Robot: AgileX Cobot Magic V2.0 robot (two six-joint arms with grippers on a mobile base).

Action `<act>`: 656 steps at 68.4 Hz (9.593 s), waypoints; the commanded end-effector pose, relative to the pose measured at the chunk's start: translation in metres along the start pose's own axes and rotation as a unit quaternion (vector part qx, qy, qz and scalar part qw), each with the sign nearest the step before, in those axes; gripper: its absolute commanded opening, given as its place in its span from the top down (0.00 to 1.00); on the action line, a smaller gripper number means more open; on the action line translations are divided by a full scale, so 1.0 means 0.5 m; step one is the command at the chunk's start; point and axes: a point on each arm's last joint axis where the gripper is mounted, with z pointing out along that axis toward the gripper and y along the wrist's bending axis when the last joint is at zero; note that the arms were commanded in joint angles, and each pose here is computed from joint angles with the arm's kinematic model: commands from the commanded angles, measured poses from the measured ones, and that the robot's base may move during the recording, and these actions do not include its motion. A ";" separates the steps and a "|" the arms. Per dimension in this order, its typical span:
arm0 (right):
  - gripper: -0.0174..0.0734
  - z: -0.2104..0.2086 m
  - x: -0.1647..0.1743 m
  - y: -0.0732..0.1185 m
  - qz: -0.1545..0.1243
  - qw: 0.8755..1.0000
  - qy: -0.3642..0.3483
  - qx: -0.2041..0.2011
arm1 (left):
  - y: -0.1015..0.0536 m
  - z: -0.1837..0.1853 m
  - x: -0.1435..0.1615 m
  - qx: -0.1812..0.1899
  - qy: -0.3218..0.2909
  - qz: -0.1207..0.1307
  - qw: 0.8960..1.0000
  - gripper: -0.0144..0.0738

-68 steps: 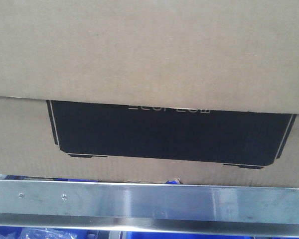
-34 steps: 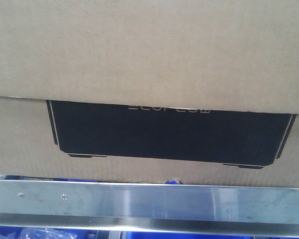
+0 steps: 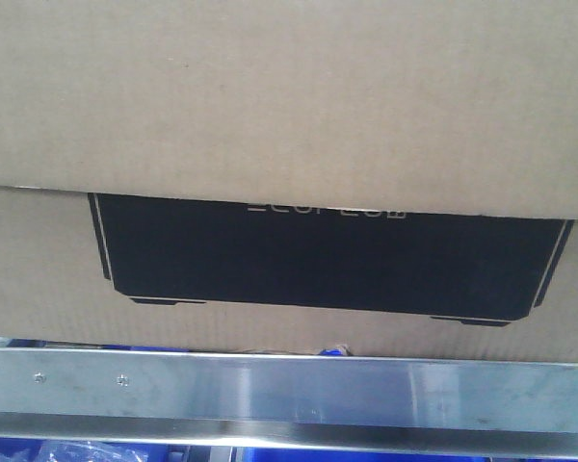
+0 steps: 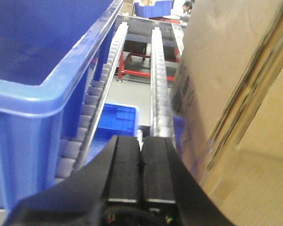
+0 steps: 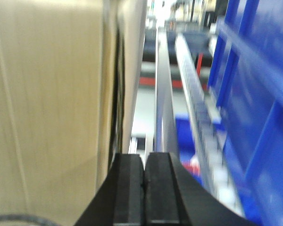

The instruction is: Grab box from left shelf to table start

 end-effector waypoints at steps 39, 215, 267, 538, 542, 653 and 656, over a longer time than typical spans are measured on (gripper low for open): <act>0.74 -0.040 -0.179 -0.003 -0.001 0.986 -0.166 0.007 | -0.055 0.032 -0.356 0.007 0.048 0.048 0.998 0.43; 0.25 0.248 -0.467 0.012 0.027 0.962 0.266 -0.045 | -0.162 0.482 -0.370 0.016 0.498 0.080 0.863 0.43; 0.74 0.420 -0.348 0.002 -0.009 0.921 0.388 -0.031 | -0.163 0.486 -0.374 0.018 0.484 0.078 0.872 0.95; 0.74 -0.152 -0.492 0.043 0.077 0.989 0.006 -0.129 | -0.031 -0.124 -0.498 0.135 0.079 -0.028 0.987 0.94; 0.74 -0.152 -0.492 0.043 0.077 0.989 0.006 -0.129 | -0.031 -0.124 -0.498 0.135 0.079 -0.028 0.987 0.94; 0.74 -0.152 -0.492 0.043 0.077 0.989 0.006 -0.129 | -0.031 -0.124 -0.498 0.136 0.079 -0.029 0.987 0.94; 0.74 -0.152 -0.492 0.043 0.077 0.989 0.006 -0.129 | -0.031 -0.125 -0.498 0.136 0.078 -0.029 0.987 0.94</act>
